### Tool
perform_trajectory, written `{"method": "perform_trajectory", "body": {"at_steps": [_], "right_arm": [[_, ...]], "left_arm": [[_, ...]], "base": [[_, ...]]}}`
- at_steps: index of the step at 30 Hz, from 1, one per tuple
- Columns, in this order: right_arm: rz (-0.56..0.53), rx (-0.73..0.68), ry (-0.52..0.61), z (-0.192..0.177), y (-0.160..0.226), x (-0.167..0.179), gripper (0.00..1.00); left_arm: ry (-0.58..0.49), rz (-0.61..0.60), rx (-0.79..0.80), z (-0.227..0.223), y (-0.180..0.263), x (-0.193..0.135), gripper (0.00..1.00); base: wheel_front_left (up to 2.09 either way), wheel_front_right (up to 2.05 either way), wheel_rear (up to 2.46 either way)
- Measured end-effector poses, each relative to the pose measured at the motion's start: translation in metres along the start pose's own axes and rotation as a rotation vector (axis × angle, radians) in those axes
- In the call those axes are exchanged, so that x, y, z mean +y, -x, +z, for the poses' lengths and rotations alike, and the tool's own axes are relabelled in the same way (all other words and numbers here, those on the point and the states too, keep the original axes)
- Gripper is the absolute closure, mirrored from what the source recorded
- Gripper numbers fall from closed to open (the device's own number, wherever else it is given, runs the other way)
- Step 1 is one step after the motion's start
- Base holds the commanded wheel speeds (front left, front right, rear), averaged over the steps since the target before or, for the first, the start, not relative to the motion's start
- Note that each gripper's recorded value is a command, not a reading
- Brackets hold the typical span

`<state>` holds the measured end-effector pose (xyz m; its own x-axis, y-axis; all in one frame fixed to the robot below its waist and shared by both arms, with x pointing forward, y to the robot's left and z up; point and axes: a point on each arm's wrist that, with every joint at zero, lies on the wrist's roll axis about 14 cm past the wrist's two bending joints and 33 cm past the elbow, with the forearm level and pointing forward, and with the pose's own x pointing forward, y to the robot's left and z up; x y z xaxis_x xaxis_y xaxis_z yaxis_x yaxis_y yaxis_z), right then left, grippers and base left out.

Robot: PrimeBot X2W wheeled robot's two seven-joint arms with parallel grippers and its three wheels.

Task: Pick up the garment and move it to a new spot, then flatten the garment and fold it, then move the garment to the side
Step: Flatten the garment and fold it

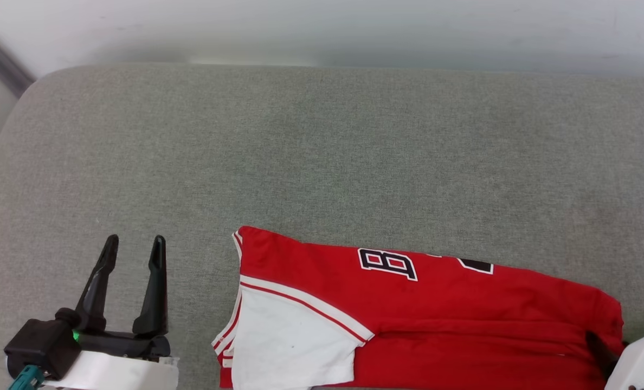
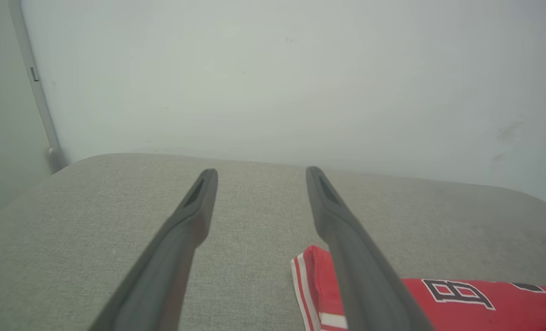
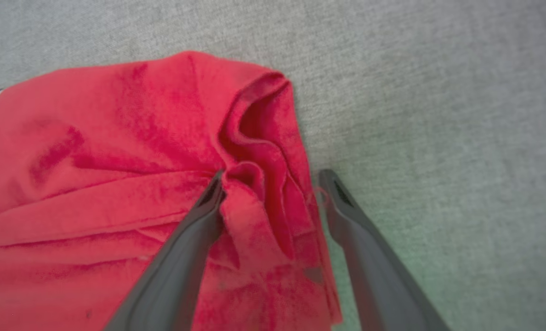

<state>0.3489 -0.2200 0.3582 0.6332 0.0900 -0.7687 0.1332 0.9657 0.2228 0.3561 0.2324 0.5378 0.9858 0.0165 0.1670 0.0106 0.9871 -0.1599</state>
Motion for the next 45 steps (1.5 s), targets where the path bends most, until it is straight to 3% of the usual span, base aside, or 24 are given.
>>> {"method": "perform_trajectory", "body": {"at_steps": [6, 7, 8, 9, 10, 20, 31, 37, 45], "right_arm": [[0.033, 0.027, 0.016, -0.005, -0.006, 0.012, 0.0], [0.038, 0.024, 0.019, -0.006, -0.006, 0.014, 0.08], [0.043, 0.021, 0.022, -0.006, -0.006, 0.015, 0.65], [0.04, 0.01, 0.025, -0.005, -0.006, 0.015, 0.96], [0.036, 0.0, 0.027, -0.005, -0.006, 0.015, 1.0], [0.017, -0.073, 0.044, 0.007, 0.003, 0.008, 1.0], [-0.212, -0.222, 0.076, 0.056, 0.037, -0.071, 1.0], [-0.165, -0.227, 0.072, 0.056, 0.039, -0.055, 1.0], [-0.025, -0.186, 0.119, 0.039, 0.047, -0.005, 1.0]], "left_arm": [[-0.006, -0.015, 0.022, -0.006, 0.001, -0.002, 0.0], [-0.007, -0.015, 0.024, -0.006, 0.002, -0.002, 0.0], [-0.006, -0.016, 0.026, -0.007, 0.002, -0.002, 0.0], [-0.006, -0.018, 0.027, -0.007, 0.003, -0.003, 0.0], [-0.006, -0.021, 0.028, -0.007, 0.003, -0.003, 0.0], [-0.005, -0.044, 0.018, -0.003, 0.006, -0.009, 0.0], [-0.003, -0.074, 0.013, -0.001, 0.006, -0.016, 0.0], [0.003, -0.088, 0.01, -0.001, 0.005, -0.021, 0.0], [0.018, -0.1, 0.004, 0.001, 0.008, -0.027, 0.0]], "base": [[0.0, 0.0, 0.0], [0.0, 0.0, 0.0], [0.0, 0.0, 0.0], [0.0, 0.0, 0.0], [0.0, 0.0, 0.0], [0.0, 0.0, 0.0], [0.0, 0.0, 0.0], [0.0, 0.0, 0.0], [0.0, 0.0, 0.0]]}}
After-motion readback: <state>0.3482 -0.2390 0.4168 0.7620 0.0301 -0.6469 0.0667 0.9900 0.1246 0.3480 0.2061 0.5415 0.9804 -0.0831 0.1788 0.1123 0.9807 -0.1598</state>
